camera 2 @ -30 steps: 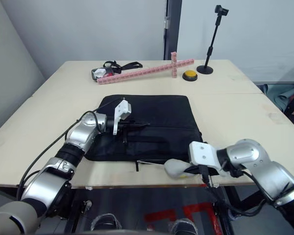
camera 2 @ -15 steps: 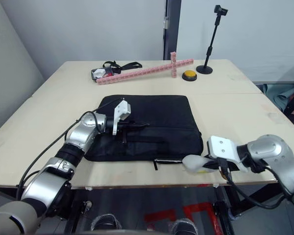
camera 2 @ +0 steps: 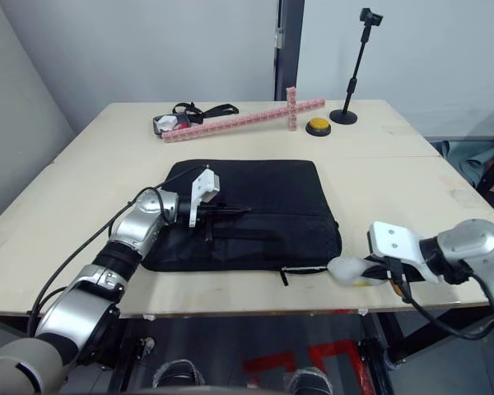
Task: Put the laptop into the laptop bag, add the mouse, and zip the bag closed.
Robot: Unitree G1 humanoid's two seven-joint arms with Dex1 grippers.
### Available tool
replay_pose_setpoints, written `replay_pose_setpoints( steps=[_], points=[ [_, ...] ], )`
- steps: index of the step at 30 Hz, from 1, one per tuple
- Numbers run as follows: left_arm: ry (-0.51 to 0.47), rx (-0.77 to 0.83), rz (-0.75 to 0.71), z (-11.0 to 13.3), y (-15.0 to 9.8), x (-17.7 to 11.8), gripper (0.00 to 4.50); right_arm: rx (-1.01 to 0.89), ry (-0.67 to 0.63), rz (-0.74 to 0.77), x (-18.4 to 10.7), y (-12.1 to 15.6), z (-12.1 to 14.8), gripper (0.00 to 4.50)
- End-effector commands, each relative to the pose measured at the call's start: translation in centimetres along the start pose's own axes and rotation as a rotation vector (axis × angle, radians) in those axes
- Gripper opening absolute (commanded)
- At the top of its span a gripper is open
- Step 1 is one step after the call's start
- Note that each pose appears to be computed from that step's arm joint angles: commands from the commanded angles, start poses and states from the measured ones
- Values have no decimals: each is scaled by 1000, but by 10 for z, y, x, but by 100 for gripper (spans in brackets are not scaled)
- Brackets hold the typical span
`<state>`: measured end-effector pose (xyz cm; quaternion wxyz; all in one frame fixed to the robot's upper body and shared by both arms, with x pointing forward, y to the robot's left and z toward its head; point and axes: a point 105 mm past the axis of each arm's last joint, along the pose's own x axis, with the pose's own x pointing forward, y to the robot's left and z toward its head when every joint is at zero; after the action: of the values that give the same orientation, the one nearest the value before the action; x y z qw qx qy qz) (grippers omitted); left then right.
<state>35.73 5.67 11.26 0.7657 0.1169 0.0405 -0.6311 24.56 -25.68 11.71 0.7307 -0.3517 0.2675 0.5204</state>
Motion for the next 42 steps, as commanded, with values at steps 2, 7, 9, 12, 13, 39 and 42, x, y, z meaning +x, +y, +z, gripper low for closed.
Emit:
replay_pose_setpoints(
  steps=[2,7,9,12,13,39,42],
  points=[
    [175,-102,-4,-51,-11,-9,0,-14,32,-70,-22,-15,-1,1],
    [213,-102,-6,-60,-12,-12,0,-5,49,-91,-28,-21,-6,1],
    [218,-106,-9,-61,-13,-12,0,-5,53,-93,-30,-23,-7,1],
    [226,-105,-14,-63,-15,-13,0,-2,64,-98,-32,-26,-10,1],
    [228,-104,-15,-63,-15,-13,0,-2,68,-100,-33,-27,-11,1],
    [234,-98,-18,-67,-18,-14,0,-91,130,-379,-45,-95,-28,1],
    [237,-98,-17,-67,-18,-14,0,-106,124,-417,-42,-104,-26,1]
  ],
)
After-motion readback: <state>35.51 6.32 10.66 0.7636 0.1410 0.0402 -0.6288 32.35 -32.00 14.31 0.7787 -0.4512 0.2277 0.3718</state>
